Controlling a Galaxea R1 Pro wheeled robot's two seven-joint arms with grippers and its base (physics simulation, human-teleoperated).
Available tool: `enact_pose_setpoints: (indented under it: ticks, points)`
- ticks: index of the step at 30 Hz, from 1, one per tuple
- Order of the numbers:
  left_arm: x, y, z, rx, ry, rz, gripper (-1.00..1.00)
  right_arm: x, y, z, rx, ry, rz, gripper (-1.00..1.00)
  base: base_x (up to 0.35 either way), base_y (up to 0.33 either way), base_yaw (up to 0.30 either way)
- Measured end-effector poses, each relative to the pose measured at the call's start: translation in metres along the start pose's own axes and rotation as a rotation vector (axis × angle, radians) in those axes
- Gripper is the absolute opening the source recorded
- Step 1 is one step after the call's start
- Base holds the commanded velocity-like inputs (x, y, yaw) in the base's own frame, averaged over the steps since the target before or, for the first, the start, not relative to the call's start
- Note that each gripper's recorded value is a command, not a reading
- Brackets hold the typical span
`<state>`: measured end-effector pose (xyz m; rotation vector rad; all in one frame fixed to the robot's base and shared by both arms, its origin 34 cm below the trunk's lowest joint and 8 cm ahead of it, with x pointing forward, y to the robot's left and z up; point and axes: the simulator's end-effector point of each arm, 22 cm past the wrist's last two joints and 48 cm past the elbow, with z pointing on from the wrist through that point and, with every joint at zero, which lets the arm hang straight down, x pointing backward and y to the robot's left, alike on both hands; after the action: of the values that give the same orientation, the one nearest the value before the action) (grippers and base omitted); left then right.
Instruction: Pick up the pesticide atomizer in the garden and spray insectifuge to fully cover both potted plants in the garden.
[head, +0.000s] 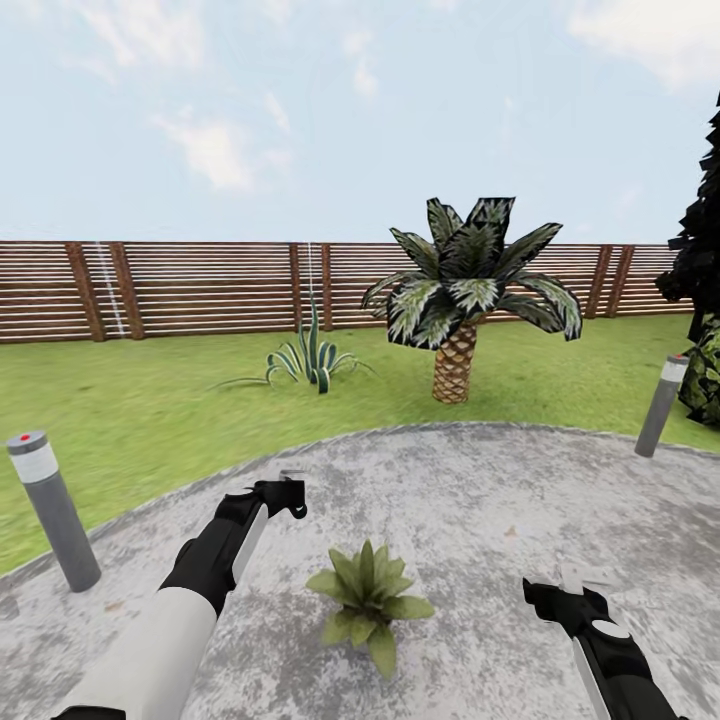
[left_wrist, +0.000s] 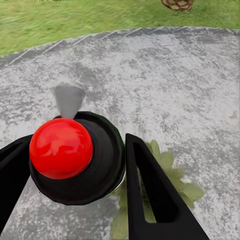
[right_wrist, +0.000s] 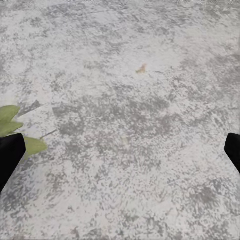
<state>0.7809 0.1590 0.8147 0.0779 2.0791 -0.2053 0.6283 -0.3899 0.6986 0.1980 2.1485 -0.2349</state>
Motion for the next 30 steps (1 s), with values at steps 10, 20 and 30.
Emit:
enact_pose_setpoints:
  ticks: [10,20,30]
  points:
    - [0.0,0.0,0.0,0.0,0.0,0.0,-1.0,0.0,0.0,0.0,0.0,0.0,0.0,1.0,0.324,-0.067,0.0]
    - [0.0001,0.0,0.0002,0.0,0.0,0.0,-1.0,0.0001,0.0,0.0001,0.0,0.0,0.0,1.0,0.266,-0.034,0.0]
    - [0.0004,0.0,0.0006,0.0,0.001,0.001,-1.0,0.0003,0.0001,0.0004,0.0,0.001,0.0,1.0,0.031,0.0,0.0]
